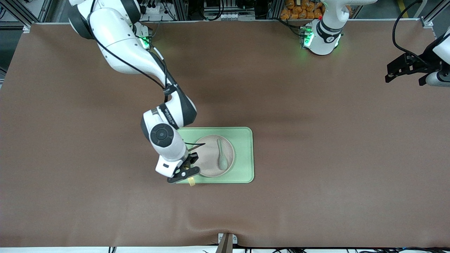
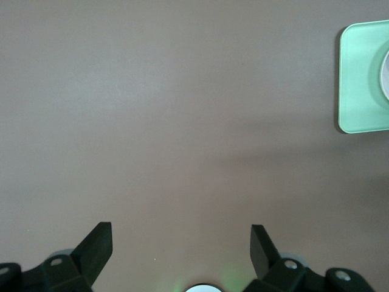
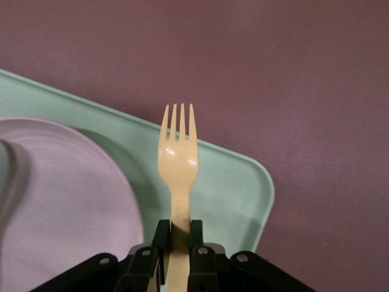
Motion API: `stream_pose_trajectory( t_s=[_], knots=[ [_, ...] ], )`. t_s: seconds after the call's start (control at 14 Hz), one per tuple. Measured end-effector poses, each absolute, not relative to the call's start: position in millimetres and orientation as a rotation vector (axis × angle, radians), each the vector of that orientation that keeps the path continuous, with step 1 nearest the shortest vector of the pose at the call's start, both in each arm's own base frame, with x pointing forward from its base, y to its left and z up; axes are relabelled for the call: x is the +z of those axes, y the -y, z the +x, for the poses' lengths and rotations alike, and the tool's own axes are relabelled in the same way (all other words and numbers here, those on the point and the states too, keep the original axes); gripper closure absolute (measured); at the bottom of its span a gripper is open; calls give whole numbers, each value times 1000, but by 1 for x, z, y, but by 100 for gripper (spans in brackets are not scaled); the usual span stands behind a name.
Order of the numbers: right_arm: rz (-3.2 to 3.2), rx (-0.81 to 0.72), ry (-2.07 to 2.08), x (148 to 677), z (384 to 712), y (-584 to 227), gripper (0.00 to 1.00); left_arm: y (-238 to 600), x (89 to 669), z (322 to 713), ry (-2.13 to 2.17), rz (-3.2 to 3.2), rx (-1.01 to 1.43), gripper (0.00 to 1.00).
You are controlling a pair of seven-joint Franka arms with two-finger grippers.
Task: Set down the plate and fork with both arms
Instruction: 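Lift the fork with the right gripper and move it beside the plate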
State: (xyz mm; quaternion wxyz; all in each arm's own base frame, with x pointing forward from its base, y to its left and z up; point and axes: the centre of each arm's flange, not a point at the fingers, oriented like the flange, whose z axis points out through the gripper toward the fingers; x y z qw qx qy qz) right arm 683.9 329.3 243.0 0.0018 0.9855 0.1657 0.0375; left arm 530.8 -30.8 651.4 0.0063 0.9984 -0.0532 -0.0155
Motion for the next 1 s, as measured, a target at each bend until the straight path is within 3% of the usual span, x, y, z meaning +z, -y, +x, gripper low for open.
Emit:
stream_pose_trajectory(
  t_s=[0.36,1.0],
  knots=[
    [3110,14,-257,227,672,-295,83,31,651,531,166,3124,-50,0],
    [3134,16,-62,202,644,-315,83,30,650,531,165,3124,-52,0]
  ],
)
